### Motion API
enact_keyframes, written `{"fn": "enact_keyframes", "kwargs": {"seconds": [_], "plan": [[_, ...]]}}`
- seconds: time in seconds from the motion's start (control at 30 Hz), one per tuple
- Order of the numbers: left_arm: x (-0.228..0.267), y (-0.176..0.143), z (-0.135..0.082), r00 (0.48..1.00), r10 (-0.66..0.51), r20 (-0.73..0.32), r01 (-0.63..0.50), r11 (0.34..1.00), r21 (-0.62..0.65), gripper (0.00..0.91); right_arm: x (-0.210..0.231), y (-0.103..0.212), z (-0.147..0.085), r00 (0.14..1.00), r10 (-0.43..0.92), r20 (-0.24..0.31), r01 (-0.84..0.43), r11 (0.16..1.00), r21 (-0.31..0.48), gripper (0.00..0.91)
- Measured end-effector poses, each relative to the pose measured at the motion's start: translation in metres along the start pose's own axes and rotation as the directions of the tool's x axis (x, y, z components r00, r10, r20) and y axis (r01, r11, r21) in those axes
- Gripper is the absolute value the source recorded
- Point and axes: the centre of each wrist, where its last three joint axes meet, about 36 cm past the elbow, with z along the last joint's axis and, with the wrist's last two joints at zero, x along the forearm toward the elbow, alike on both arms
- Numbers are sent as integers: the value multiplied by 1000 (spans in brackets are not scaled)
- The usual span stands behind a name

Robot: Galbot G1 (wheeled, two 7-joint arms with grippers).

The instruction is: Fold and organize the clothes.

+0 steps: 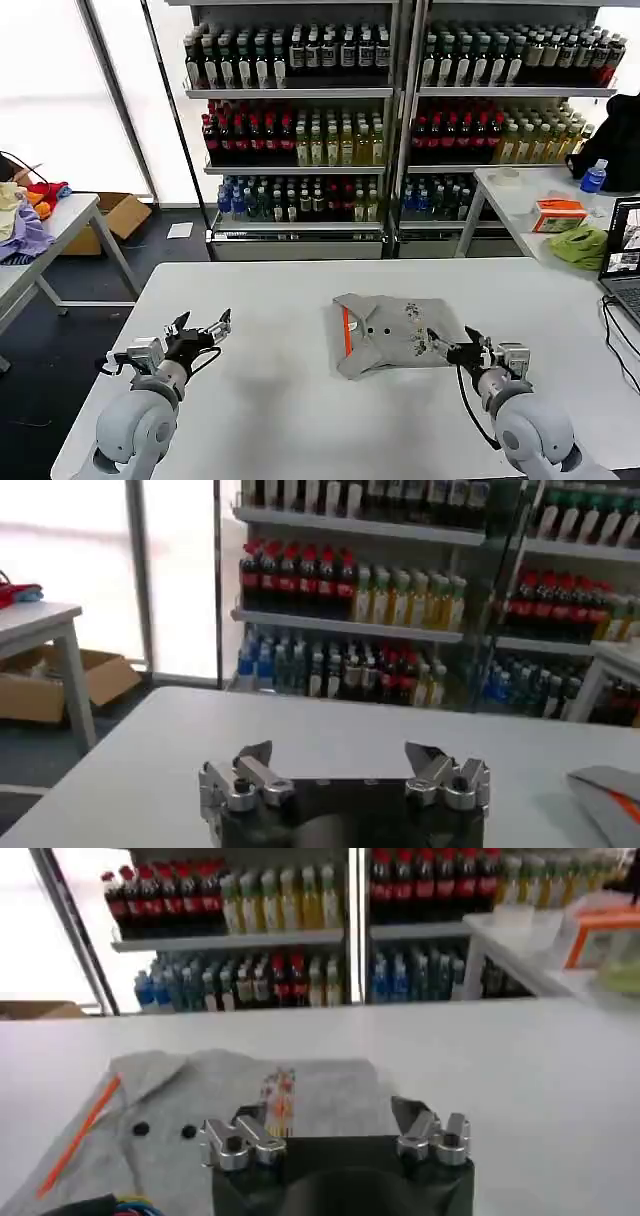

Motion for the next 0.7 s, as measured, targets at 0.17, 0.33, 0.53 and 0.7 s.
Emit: {"fn": "enact_keyframes", "kwargs": {"seconds": [0.17,0.33,0.53,0.7], "plan": [[3,1,2,1000,-5,-3,5,1000,-1,907,2,1,9,998,-18,-57,14,998,-62,907],[6,0,6,1000,-3,-11,3,1000,-2,907,0,1,16,995,-34,-94,24,994,-105,907],[8,1,6,1000,-3,-11,3,1000,-8,907,-3,-4,23,990,-28,-135,7,989,-151,907],[10,2,6,1000,-1,-11,1,1000,-10,907,-1,-7,22,990,-29,-137,4,983,-182,907]]}}
